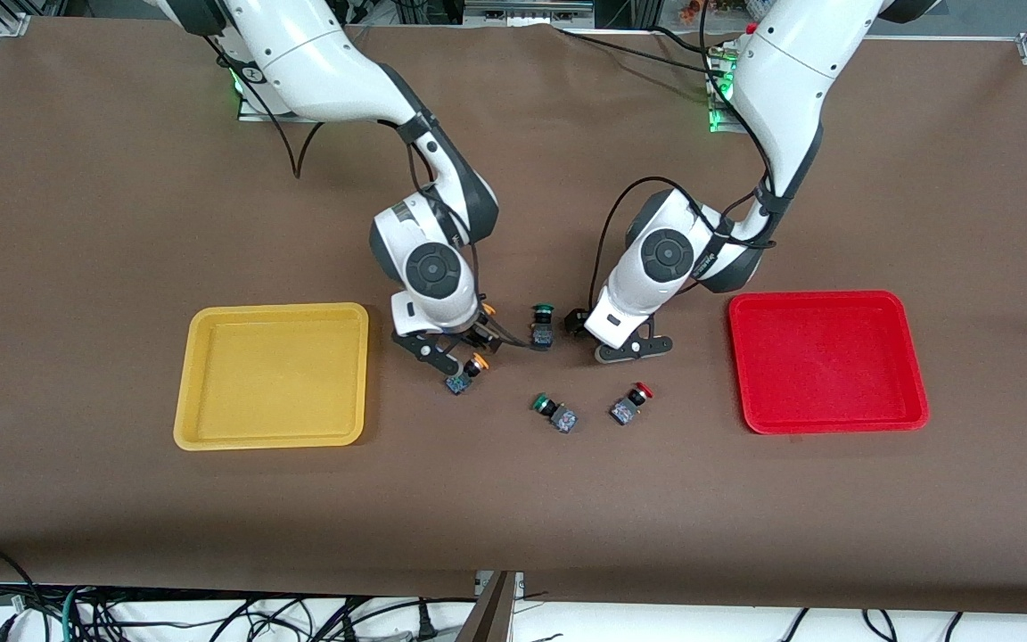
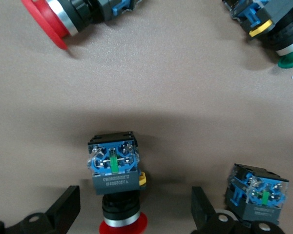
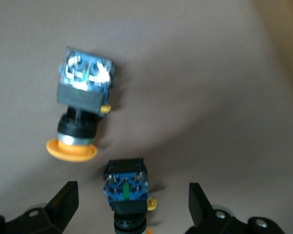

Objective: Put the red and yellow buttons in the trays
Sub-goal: 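Grasp a yellow button with the right gripper while the left gripper grasps red, then place the yellow button in the yellow tray while the left gripper places red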

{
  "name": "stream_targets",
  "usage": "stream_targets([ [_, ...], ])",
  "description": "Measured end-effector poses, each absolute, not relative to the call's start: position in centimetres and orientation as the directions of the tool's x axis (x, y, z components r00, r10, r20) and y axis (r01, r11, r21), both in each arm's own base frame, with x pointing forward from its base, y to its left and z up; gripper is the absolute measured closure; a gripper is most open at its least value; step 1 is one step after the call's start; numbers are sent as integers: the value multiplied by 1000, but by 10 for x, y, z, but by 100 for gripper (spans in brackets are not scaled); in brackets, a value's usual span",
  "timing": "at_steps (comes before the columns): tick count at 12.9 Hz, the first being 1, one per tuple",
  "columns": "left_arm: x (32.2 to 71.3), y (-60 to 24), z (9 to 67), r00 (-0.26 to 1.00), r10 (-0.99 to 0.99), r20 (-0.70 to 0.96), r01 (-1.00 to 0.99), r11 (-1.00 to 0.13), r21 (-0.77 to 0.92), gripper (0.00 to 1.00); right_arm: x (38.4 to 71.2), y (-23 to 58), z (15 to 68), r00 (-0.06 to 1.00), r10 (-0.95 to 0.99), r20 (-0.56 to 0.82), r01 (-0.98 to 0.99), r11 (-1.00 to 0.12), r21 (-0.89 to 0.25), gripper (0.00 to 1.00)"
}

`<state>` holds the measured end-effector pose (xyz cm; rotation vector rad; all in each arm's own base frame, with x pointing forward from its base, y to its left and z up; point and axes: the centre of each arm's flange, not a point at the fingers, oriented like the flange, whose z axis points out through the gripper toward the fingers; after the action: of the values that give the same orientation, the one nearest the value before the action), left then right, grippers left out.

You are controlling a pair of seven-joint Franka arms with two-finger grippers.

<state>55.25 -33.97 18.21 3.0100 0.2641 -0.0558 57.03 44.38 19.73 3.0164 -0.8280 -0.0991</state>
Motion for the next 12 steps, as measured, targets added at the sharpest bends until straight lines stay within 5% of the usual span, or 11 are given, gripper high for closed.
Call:
stream_targets([
  [3, 555, -333, 177, 992, 129, -16, 129, -989, 74, 32, 562, 452, 189, 866, -497, -62, -495, -868, 39, 8],
  [5, 556, -332, 176, 992, 127, -14, 128, -989, 71, 56, 560, 451, 180, 865, -497, -65, -495, -868, 51, 32],
  [7, 559, -330, 179, 992, 125, -13, 125, -990, 67, 56, 561, 452, 179, 866, -495, -63, -493, -869, 46, 55],
  [12, 594, -244, 244, 983, -109, -149, -116, -993, -39, 56, 593, 405, 240, 901, -418, -112, -409, -907, 97, 56],
])
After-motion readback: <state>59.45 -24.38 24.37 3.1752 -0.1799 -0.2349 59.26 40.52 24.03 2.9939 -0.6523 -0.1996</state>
